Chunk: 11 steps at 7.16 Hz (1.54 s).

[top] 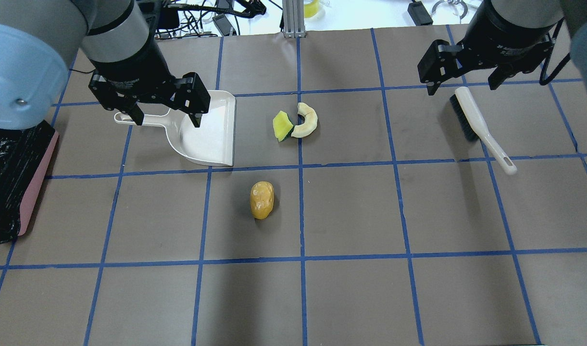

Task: Sweep and dump trash into bin
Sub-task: 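Lower the left gripper onto the white dustpan handle and close it, then grasp the white brush handle with the right gripper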

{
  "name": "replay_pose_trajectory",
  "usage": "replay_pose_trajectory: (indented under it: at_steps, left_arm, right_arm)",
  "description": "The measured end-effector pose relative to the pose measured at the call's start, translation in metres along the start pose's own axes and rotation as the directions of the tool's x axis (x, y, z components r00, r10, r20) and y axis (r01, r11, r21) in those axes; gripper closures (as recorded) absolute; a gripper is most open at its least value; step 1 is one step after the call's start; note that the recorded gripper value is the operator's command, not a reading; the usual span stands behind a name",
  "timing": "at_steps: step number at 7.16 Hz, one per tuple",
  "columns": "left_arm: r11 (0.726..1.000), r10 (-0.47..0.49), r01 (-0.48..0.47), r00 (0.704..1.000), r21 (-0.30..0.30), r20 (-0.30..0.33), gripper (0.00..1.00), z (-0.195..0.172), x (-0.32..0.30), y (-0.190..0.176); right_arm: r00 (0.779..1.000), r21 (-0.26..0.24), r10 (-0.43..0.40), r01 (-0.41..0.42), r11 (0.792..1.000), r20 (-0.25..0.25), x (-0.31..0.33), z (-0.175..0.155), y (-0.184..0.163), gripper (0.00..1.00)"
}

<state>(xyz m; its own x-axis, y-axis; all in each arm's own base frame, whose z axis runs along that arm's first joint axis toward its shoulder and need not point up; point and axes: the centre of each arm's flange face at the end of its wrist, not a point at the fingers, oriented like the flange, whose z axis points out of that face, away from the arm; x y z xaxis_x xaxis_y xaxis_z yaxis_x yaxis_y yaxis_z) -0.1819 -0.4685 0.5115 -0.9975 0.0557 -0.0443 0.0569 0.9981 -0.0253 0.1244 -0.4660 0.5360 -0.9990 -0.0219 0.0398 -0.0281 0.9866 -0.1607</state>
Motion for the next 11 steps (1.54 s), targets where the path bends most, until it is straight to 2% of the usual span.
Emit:
replay_pose_trajectory:
  at_steps: [2,3,4,5,6,7,8,9,10,11]
  left_arm:
    - [1.000,-0.013,0.013,1.000,-0.005,0.001,0.00,0.003,-0.006,-0.002]
    - [1.000,0.006,-0.006,1.000,-0.012,0.001,0.00,0.008,-0.016,-0.008]
    - [0.997,0.074,-0.074,0.997,-0.024,-0.004,0.00,0.017,-0.037,-0.018]
    - [0.978,0.204,-0.204,0.979,-0.029,-0.012,0.00,0.029,-0.064,-0.034]
    - [0.925,0.379,-0.379,0.925,-0.023,-0.012,0.00,0.045,-0.087,-0.051]
    - [0.820,0.572,-0.573,0.820,-0.023,-0.015,0.00,0.067,-0.107,-0.069]
    - [0.681,0.732,-0.732,0.681,-0.017,-0.015,0.00,0.091,-0.123,-0.085]
    - [0.521,0.854,-0.854,0.521,0.001,0.012,0.00,0.114,-0.143,-0.102]
    - [0.385,0.922,-0.923,0.385,0.008,0.038,0.00,0.136,-0.164,-0.116]
    - [0.273,0.962,-0.962,0.273,0.008,0.029,0.00,0.162,-0.180,-0.128]
  right_arm:
    - [1.000,-0.014,0.000,0.000,1.000,-0.002,0.000,0.006,-0.002,0.00]
    - [1.000,-0.037,-0.003,0.003,0.999,-0.001,0.000,0.017,-0.006,0.00]
    - [1.000,-0.049,-0.007,0.007,0.999,-0.001,0.002,0.024,-0.009,0.00]
    - [1.000,-0.054,0.000,-0.001,0.999,-0.010,0.008,0.030,-0.013,0.00]
    - [0.999,-0.067,0.012,-0.014,0.998,-0.029,0.025,0.041,-0.021,0.00]
    - [0.999,-0.080,-0.018,0.014,0.997,-0.050,0.053,0.062,-0.038,0.00]
    - [0.994,-0.081,-0.095,0.090,0.993,-0.059,0.084,0.083,-0.055,0.00]
    - [0.985,-0.089,-0.165,0.160,0.983,-0.057,0.115,0.102,-0.066,0.00]
    - [0.980,-0.109,-0.192,0.186,0.977,-0.046,0.140,0.125,-0.069,0.00]
    - [0.979,-0.128,-0.198,0.192,0.973,-0.038,0.159,0.155,-0.067,0.00]
